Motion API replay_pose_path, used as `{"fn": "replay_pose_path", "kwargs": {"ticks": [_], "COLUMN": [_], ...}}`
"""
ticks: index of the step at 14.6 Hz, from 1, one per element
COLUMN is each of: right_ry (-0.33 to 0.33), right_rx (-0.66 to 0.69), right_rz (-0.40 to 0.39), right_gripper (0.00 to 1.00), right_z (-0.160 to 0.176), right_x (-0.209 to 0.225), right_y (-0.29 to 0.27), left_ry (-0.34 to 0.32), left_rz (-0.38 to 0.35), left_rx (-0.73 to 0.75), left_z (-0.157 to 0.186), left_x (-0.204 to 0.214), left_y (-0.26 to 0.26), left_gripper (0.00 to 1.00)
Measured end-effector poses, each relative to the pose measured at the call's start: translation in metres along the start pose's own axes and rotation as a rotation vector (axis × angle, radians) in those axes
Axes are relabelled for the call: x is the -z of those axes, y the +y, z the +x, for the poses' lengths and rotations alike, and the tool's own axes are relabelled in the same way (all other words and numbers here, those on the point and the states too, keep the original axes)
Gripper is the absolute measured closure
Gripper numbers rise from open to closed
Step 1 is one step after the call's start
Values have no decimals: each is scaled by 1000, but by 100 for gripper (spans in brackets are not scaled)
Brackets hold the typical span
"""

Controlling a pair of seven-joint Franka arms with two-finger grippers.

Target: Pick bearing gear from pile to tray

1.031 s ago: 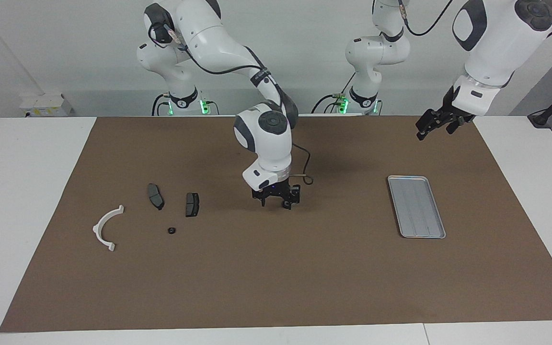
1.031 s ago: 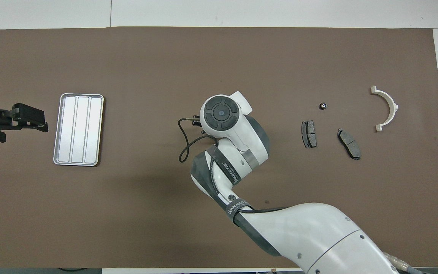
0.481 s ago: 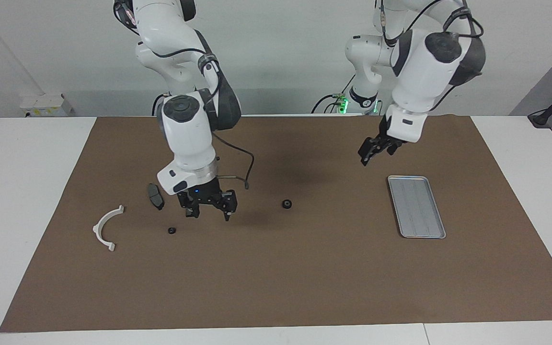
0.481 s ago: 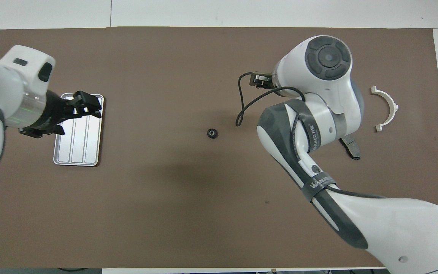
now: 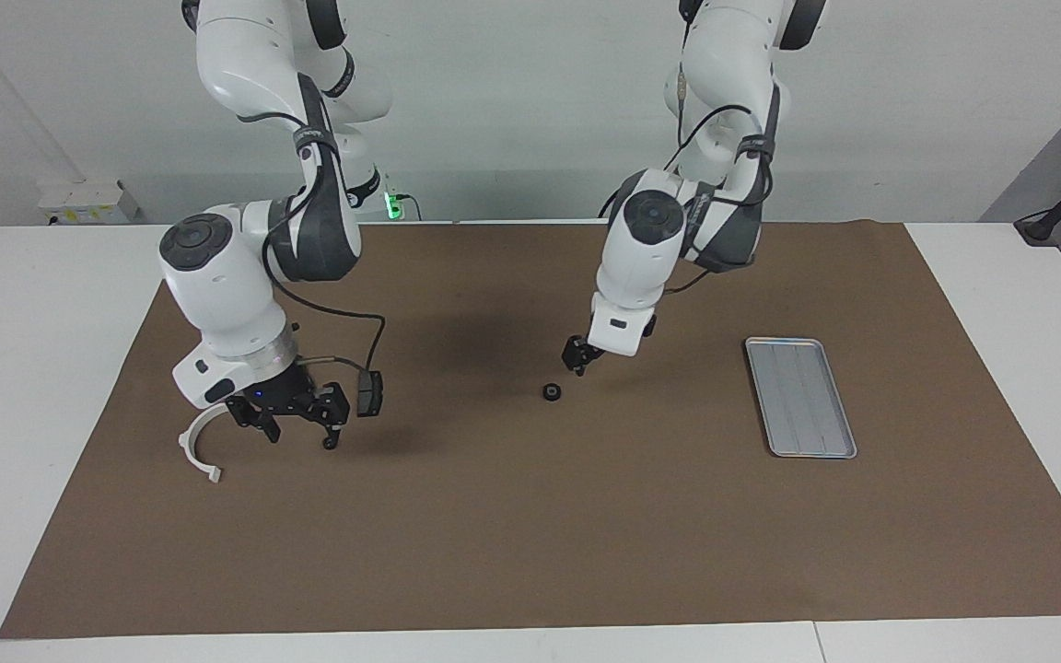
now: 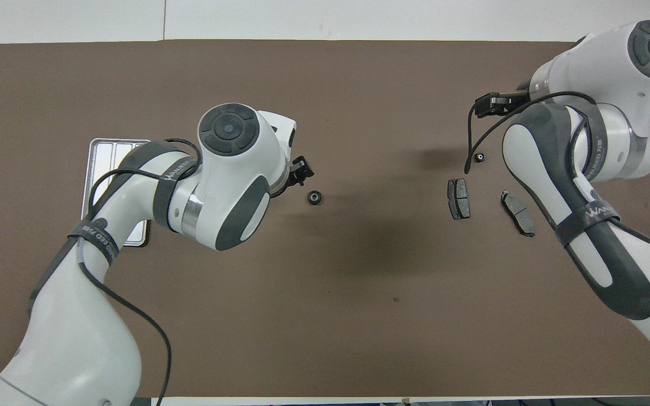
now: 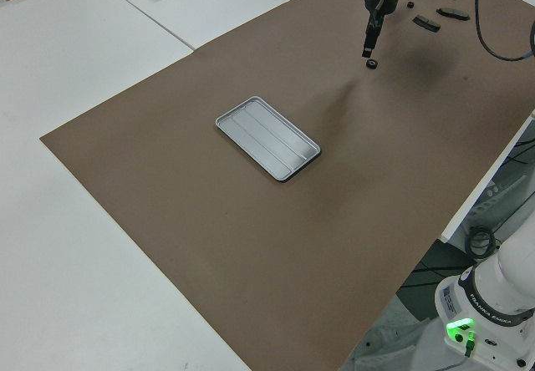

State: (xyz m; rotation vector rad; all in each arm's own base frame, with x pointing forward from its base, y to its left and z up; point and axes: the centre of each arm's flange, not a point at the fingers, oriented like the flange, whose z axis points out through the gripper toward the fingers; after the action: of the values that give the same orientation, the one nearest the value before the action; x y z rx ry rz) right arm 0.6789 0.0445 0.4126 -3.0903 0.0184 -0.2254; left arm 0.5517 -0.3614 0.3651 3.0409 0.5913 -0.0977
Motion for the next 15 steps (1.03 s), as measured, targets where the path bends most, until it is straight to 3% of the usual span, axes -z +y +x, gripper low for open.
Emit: {"fn": "replay_pose_path", "kwargs": {"ticks": [5,10,15], "right_ry": [-77,-69,-66], "right_rx": [39,39,35], "right_rz": [4,0,-5], "right_gripper": [8,10,10], "right_z": [-23,-28,-31], "right_x": [-34,-46,-65], "right_y": [-11,-1,15], "left_ry": [23,17,30], "left_rz": [-33,-11,7], "left_rx": [25,40,35], "left_z": [10,-20,-16], "left_x": [-23,-45,-53], "left_y": [16,45,45], "left_gripper": [4,4,0]}}
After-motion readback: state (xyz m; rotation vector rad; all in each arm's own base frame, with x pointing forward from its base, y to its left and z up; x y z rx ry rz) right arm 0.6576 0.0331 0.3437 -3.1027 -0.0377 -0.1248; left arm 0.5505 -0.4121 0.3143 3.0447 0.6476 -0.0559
